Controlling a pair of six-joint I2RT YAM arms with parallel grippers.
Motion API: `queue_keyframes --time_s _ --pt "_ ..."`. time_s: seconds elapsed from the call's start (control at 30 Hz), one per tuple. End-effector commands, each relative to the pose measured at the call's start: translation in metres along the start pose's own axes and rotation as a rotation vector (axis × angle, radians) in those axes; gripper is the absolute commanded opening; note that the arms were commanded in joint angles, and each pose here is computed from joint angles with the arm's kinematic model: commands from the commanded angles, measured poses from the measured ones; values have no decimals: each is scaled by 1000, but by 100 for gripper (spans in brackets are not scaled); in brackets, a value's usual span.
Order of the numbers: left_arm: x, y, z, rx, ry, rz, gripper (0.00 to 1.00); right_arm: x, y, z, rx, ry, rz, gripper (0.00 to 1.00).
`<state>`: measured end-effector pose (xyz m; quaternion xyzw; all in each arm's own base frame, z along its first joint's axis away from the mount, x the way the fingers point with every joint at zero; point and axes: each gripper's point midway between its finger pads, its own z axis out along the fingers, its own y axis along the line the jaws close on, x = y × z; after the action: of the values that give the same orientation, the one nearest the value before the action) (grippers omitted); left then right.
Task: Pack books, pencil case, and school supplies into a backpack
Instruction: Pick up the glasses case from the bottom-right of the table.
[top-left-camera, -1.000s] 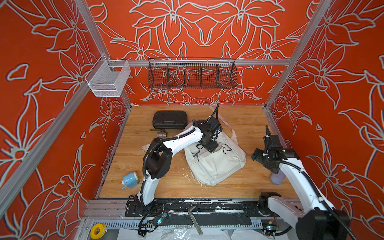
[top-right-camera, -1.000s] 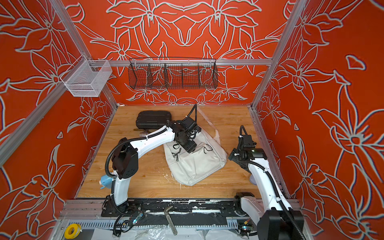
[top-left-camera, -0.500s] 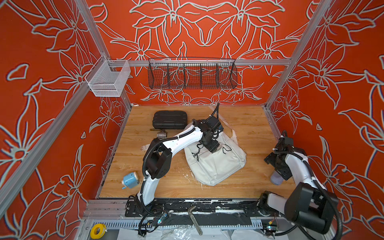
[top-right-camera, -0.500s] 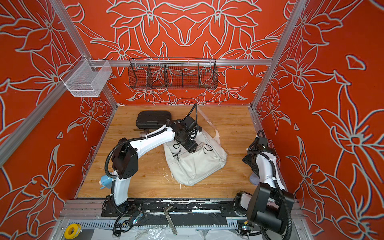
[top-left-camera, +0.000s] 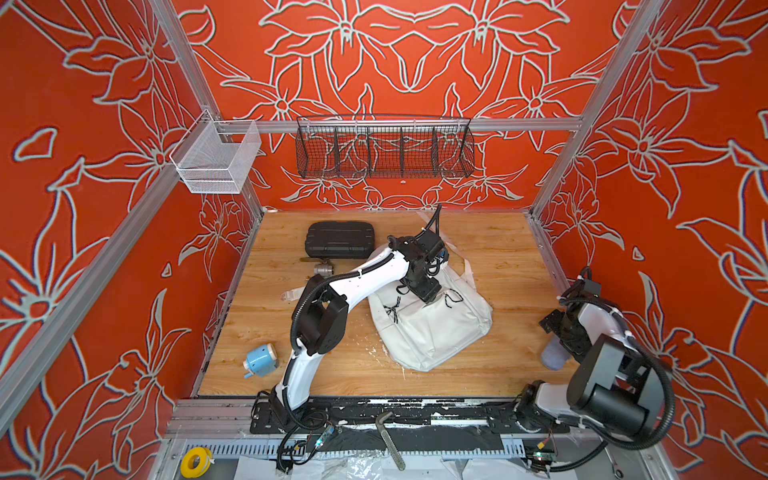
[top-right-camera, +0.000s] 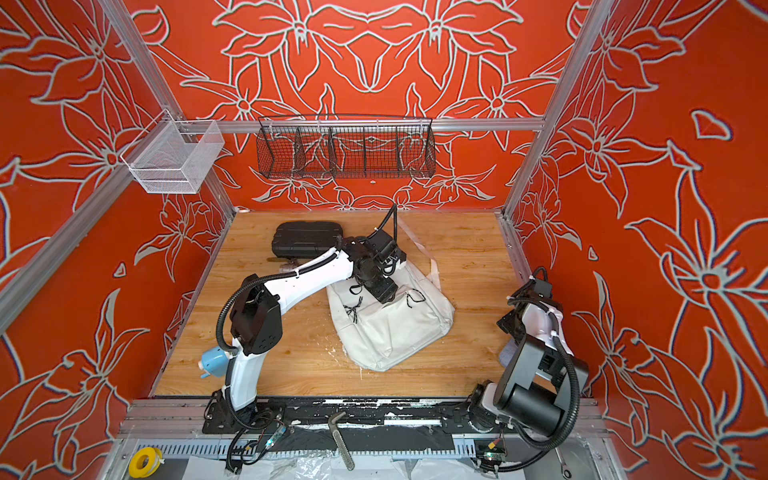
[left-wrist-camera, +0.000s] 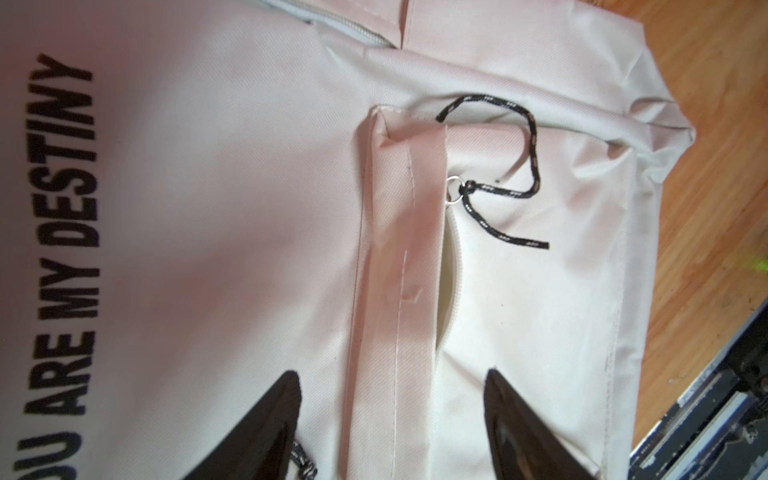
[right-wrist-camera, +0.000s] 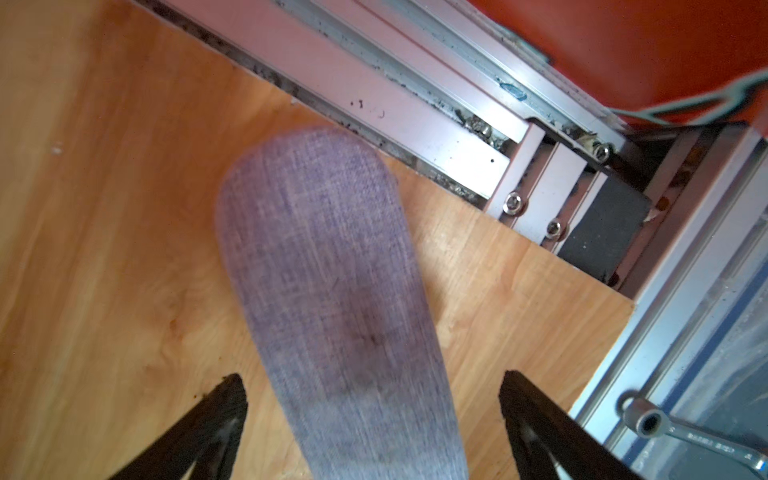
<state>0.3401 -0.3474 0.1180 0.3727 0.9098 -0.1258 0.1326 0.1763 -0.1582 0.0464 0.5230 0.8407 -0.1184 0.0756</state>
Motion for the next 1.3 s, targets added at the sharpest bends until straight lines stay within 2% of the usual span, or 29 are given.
queue_keyframes --time_s 0.0,0.23,0.7,0.8,1.0,1.17,1.27 --pt "10 0 3 -8 47 -7 70 0 2 9 -5 10 -4 97" --pt "11 2 1 -21 50 -21 70 1 16 20 -57 39 -1 96" --pt "15 2 -3 -25 66 -41 69 -1 38 14 -168 39 7 57" --pt "13 -5 -5 11 49 -35 69 0 51 5 -211 19 -29 54" --pt "11 -8 1 -2 41 -20 71 9 95 -36 -318 -55 -162 51" --pt "6 6 20 -71 79 -26 70 25 139 -95 -510 -107 -249 46" --pt "6 13 28 -106 107 -21 66 38 152 -123 -571 -123 -309 46"
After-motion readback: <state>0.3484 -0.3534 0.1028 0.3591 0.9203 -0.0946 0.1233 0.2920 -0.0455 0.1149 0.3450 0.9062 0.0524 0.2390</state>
